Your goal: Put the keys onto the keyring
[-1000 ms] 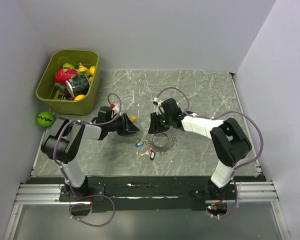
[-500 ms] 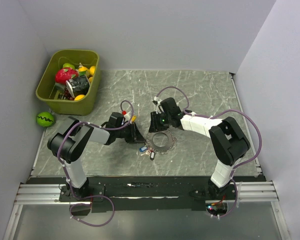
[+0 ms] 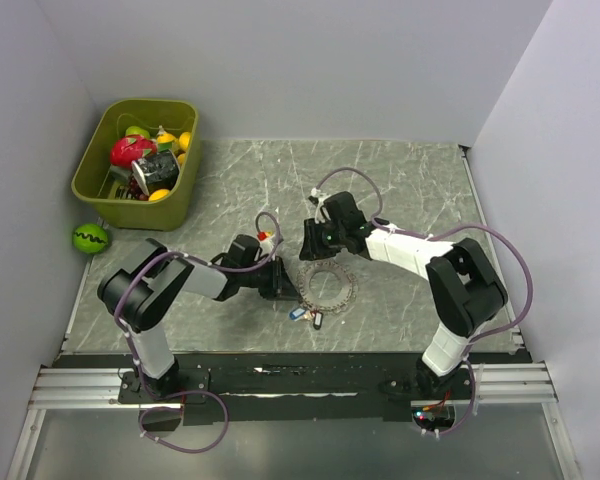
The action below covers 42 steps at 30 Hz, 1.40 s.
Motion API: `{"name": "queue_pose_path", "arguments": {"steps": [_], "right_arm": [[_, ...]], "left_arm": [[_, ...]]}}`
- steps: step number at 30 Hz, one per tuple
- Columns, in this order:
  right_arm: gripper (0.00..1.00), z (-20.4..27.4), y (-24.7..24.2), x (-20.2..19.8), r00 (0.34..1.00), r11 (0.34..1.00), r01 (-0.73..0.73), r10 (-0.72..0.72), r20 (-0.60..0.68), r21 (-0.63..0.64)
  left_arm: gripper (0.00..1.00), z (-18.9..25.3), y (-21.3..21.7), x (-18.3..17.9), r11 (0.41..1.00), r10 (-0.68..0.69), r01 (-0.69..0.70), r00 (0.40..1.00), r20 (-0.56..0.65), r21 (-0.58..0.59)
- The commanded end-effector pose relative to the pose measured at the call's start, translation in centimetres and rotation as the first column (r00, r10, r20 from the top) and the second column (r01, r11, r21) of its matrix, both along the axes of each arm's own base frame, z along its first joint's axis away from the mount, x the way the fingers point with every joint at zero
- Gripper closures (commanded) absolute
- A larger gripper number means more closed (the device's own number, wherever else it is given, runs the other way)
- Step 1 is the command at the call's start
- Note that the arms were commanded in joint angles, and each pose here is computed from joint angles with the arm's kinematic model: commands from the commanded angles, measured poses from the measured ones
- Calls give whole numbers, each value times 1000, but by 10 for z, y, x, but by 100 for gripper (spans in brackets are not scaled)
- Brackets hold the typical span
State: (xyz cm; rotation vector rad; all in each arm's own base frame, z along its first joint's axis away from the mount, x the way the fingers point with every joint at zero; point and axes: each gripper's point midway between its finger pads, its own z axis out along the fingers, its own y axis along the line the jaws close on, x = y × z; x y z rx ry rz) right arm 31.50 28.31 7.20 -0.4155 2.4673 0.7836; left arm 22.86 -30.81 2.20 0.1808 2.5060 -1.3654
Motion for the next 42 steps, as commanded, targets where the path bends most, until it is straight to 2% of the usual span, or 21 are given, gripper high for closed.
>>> {"name": "queue_pose_path", "arguments": {"steps": [1, 7, 10, 13, 15, 17, 18, 22, 27, 31, 35, 42], "right_arm": [[62, 29, -5, 10, 996, 999, 23, -25, 83, 24], [61, 34, -15, 4, 994, 999, 51, -52, 97, 15], [55, 36, -28, -3, 991, 996, 93, -93, 97, 5], [51, 33, -48, -16, 984, 988, 156, -155, 91, -10], [44, 32, -65, -29, 976, 979, 201, -199, 91, -18], [43, 19, -80, -46, 969, 969, 244, -242, 58, -29], [43, 30, -86, -50, 960, 964, 267, -266, 87, 2], [42, 22, -104, -77, 941, 942, 333, -335, 49, 45], [44, 7, -113, -103, 927, 923, 373, -374, -13, 94], [44, -8, -106, -117, 919, 910, 391, -378, -113, 137], [46, -32, -104, -128, 906, 907, 404, -378, -194, 118], [51, -49, -106, -127, 893, 902, 422, -398, -211, 86]], "left_arm": [[84, -9, -4, -10, 999, -1, 2, 999, -33, 44], [81, 3, -4, -4, 999, -3, 2, 1000, 23, 41], [77, 13, -7, -2, 1000, -3, 3, 999, 47, 14], [70, 21, -8, 5, 1000, 8, -10, 997, 80, 17], [64, 26, -5, 10, 999, 23, -25, 995, 96, 21], [55, 31, -2, 15, 999, 37, -39, 993, 110, 14], [53, 33, -1, 18, 999, 42, -44, 993, 114, 12], [46, 39, 8, 34, 997, 72, -73, 989, 131, 0], [43, 47, 18, 54, 995, 102, -99, 983, 153, -22], [42, 59, 23, 66, 993, 112, -105, 977, 182, -46], [41, 72, 20, 71, 993, 103, -89, 974, 204, -80], [40, 73, 21, 66, 992, 97, -79, 975, 201, -94]]}}
